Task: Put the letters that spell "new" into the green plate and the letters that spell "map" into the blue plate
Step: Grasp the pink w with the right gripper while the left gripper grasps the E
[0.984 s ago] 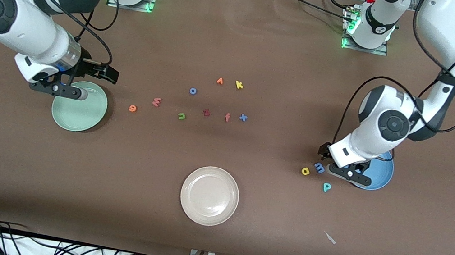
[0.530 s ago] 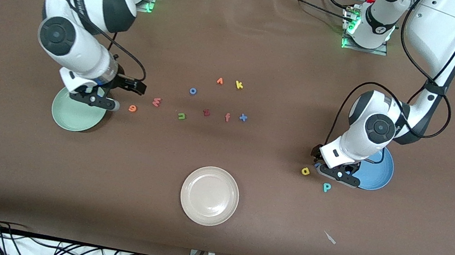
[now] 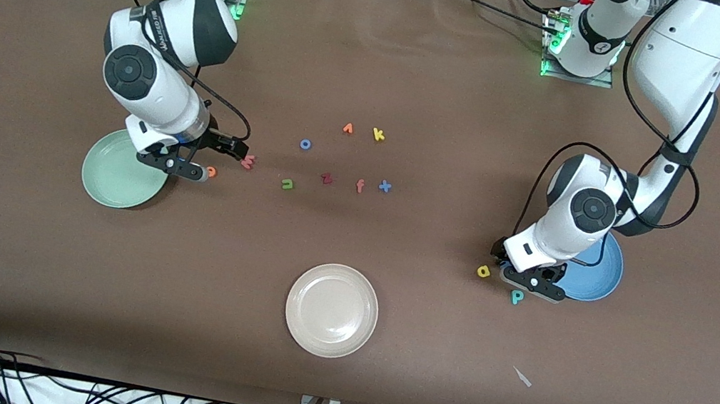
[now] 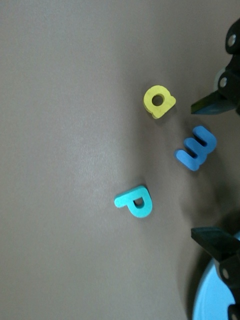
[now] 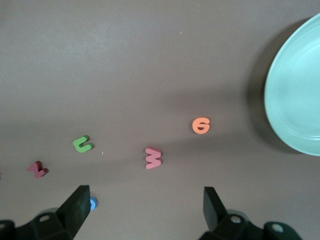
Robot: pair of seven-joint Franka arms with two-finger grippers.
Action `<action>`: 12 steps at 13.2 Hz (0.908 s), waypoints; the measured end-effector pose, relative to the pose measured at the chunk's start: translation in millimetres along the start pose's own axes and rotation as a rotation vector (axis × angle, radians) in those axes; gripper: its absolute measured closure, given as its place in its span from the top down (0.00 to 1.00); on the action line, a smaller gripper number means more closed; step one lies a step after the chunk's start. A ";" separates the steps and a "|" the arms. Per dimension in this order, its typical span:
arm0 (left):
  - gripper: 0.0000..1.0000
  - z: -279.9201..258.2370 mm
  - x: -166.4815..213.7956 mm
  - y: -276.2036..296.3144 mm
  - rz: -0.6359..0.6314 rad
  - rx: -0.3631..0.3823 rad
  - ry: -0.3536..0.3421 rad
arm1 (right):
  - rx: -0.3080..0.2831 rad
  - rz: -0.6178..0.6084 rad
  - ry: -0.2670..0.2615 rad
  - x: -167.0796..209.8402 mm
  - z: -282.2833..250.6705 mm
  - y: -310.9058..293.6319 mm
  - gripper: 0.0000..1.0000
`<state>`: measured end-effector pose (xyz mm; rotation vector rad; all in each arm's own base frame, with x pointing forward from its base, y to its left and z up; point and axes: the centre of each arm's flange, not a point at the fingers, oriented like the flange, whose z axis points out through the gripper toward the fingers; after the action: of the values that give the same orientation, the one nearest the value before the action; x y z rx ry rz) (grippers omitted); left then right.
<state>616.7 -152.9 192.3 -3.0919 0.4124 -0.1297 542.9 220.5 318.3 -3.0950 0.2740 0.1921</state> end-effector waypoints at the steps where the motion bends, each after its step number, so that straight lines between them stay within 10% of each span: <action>1: 0.99 1.0 0.3 2.4 0.004 -0.001 0.003 | 0.001 0.015 0.002 -4.9 9.2 -3.7 1.00; 12: 0.99 16.5 4.1 9.3 0.015 0.002 0.019 | -0.005 0.069 -0.010 -5.3 99.9 -19.7 1.00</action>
<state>619.6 -162.9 175.8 -3.0875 0.4360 -0.1595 529.2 244.7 220.2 -3.0906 0.3803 0.2096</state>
